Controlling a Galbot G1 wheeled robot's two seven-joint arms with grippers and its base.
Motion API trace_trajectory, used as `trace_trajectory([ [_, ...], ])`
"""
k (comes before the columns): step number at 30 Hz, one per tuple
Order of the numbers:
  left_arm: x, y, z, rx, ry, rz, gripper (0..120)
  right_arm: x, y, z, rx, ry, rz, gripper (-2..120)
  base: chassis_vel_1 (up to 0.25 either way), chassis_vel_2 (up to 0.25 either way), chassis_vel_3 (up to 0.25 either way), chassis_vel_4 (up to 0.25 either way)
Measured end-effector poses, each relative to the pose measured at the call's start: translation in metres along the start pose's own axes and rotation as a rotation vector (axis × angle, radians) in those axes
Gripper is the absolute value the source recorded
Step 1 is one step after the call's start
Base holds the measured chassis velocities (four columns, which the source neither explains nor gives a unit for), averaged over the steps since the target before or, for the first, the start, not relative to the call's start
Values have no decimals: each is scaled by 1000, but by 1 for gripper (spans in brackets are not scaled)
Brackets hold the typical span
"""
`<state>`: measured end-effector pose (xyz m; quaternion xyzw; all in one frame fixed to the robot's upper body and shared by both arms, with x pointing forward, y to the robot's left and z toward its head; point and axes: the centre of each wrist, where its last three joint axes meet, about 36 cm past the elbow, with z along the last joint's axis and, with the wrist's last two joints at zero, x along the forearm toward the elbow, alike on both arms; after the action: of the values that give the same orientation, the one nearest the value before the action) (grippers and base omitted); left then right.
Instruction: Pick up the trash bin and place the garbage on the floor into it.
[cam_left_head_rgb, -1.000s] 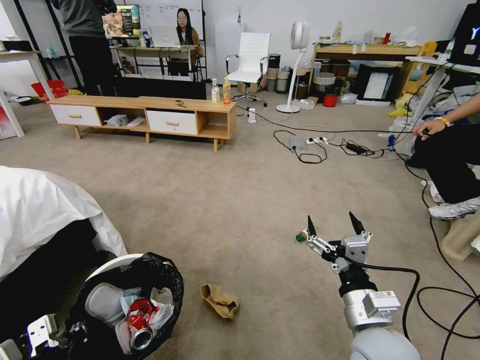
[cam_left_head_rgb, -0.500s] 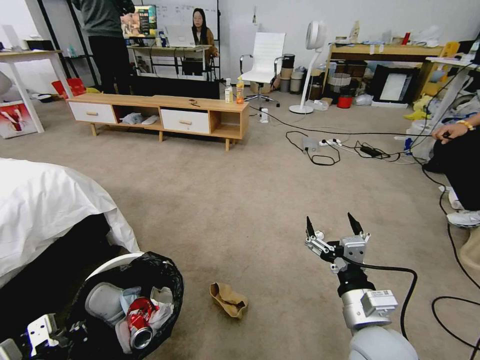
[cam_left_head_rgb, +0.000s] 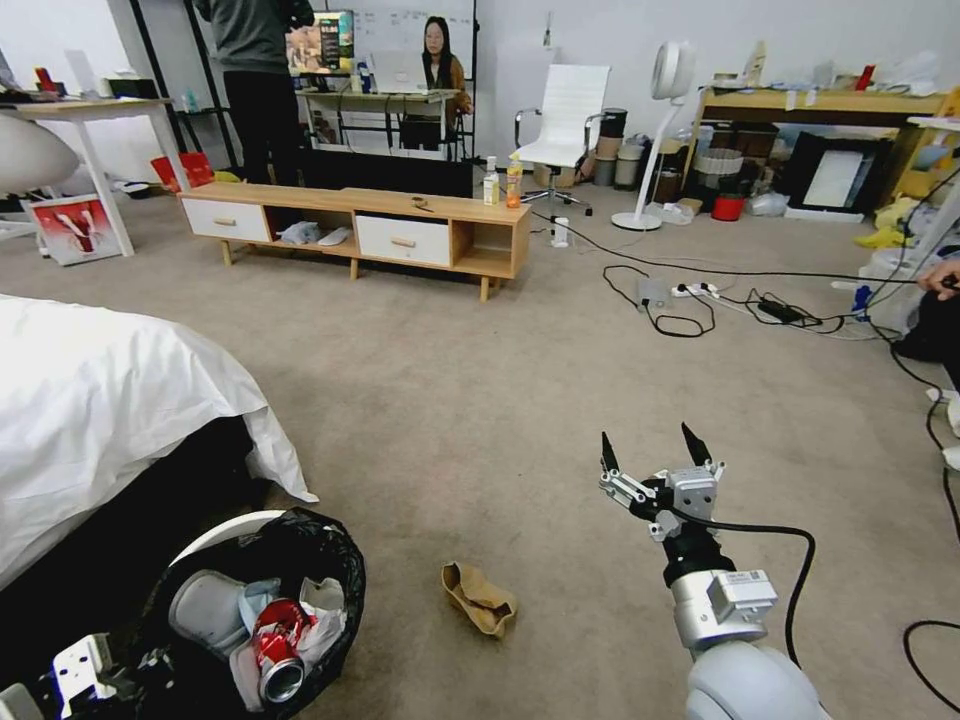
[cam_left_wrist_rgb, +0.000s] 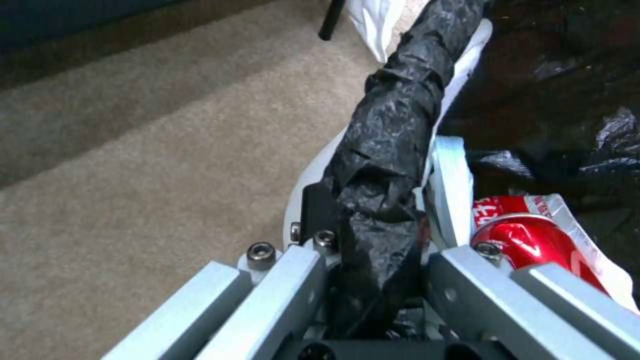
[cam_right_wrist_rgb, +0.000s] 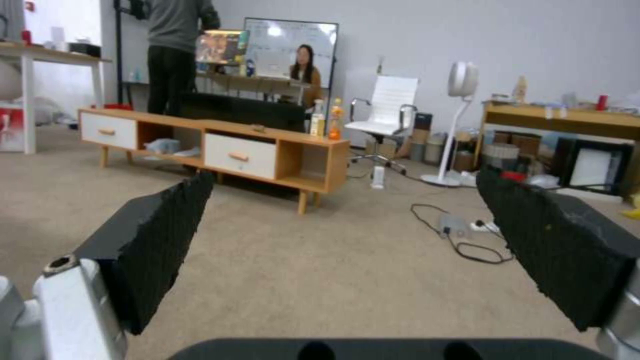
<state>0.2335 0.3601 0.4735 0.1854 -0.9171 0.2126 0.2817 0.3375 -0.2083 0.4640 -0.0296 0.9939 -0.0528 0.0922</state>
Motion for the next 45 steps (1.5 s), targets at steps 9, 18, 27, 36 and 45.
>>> trace_trajectory([
  [9,2,4,2,-3,5,-17,1,-16,5,-4,-18,13,-60,100,0,0,0,0],
  [18,4,7,3,-28,8,-33,1,-41,17,-12,-70,117,-165,100,0,0,0,0],
  [27,-8,7,2,-44,16,-20,1,-50,27,-38,-181,449,-318,100,0,0,0,0],
  [36,-12,9,1,-40,17,-24,1,-66,57,-47,-197,773,-515,100,0,0,0,0],
  [45,-12,11,2,-32,16,-33,1,-83,80,-21,-141,934,-564,100,0,0,0,0],
])
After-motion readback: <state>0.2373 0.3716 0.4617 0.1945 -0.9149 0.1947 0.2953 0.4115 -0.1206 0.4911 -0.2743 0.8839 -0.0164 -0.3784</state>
